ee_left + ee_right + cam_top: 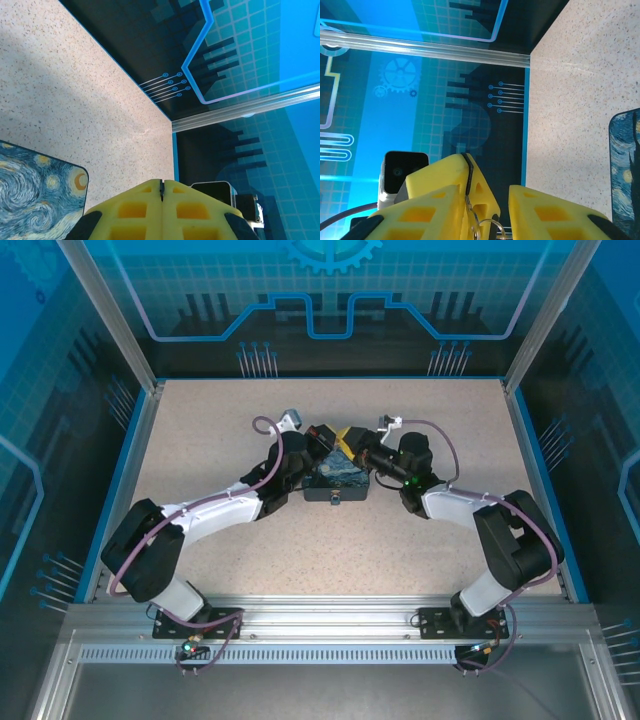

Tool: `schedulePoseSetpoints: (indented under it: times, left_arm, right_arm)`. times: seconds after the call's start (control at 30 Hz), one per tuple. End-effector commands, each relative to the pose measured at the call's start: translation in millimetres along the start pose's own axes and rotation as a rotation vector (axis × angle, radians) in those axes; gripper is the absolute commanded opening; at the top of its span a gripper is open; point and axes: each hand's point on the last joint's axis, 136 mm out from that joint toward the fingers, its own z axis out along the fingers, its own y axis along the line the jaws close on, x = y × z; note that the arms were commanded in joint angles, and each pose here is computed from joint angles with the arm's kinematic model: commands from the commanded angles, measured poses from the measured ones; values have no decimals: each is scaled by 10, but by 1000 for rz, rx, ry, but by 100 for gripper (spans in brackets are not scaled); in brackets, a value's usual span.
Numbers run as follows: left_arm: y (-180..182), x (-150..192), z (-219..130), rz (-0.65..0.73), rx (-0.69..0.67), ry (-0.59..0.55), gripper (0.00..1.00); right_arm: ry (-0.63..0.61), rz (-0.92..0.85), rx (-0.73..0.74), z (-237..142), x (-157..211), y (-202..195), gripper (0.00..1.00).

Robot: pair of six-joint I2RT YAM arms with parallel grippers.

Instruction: Unlock the padlock with the key

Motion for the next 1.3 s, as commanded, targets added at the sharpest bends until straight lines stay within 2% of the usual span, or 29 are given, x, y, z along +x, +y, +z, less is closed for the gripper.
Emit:
schedulePoseSetpoints:
  times: [0.0, 0.4, 0.6, 0.9, 0.97, 1.0, 1.17, 1.27]
  left_arm:
    - [-180, -113, -86, -31, 51, -53, 0]
    - [-210, -70, -44, -39, 58, -44, 0]
    - [-210, -19, -18, -38, 57, -34, 0]
    - [-200, -13, -18, -33, 54, -32, 0]
    - [-214, -17, -18, -33, 56, -34, 0]
    - [-224, -28, -21, -30, 59, -36, 0]
    - [-241, -41, -19, -25, 60, -41, 0]
    - [-246, -38, -16, -23, 61, -41, 0]
  right_arm:
    - [-10, -28, -67, 32, -13, 233, 30]
    - [7, -24, -74, 85, 4, 244, 21]
    - [17, -11, -81, 111, 17, 222, 0]
    - [26, -1, -83, 115, 30, 195, 0]
    - [28, 4, -74, 110, 31, 176, 21]
    - [28, 6, -68, 105, 33, 155, 27]
    - [29, 11, -62, 62, 55, 103, 29]
    - [32, 11, -67, 35, 75, 102, 26]
